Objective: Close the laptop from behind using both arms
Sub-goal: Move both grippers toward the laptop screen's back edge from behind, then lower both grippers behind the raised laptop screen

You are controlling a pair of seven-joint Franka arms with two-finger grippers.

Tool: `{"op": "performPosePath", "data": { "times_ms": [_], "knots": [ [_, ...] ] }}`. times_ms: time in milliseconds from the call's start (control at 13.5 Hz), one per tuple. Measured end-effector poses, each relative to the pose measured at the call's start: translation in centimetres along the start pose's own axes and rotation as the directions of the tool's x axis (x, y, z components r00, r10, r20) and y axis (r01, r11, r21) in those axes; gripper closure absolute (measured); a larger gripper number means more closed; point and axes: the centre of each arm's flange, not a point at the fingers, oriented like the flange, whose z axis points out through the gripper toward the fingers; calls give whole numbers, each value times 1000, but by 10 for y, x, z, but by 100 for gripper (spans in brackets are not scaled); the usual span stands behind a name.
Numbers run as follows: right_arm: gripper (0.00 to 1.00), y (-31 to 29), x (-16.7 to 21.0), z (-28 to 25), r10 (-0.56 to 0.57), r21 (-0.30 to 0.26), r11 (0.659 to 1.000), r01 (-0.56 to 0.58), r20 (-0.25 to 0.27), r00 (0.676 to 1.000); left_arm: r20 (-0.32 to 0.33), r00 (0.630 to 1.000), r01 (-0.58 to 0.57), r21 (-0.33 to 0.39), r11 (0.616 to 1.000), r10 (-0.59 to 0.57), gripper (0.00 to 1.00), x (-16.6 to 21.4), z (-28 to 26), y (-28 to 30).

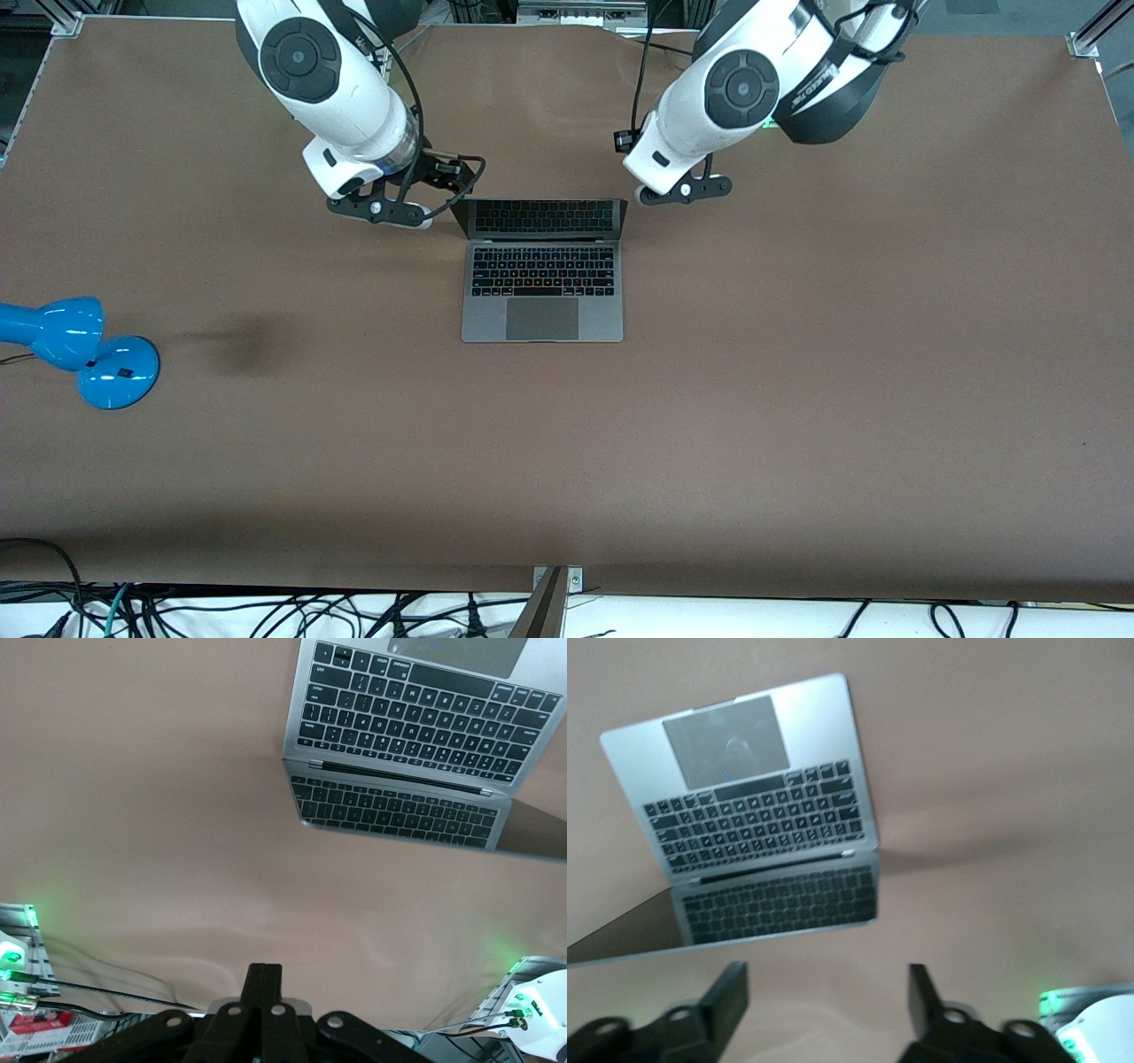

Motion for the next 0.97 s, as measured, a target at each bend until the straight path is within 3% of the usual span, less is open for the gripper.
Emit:
{"op": "performPosePath", "data": {
  "times_ms": [149, 446, 520, 966],
  "knots": [
    [49, -3, 1, 7, 14, 32, 999, -16, 55, 998, 18, 1000, 25, -13, 1000, -25, 99, 12, 15, 6],
    [94, -14, -7, 21, -6, 25, 1000, 3, 93, 996, 32, 999, 36, -41, 999, -34, 99, 26, 39, 21],
    [99, -18, -11, 25, -15, 19, 1000, 13, 101, 995, 35, 999, 39, -48, 998, -37, 99, 30, 43, 22],
    [99, -14, -20, 80, -97, -54, 992, 111, 213, 972, 28, 999, 48, -101, 994, -45, 99, 49, 62, 32]
  ]
}}
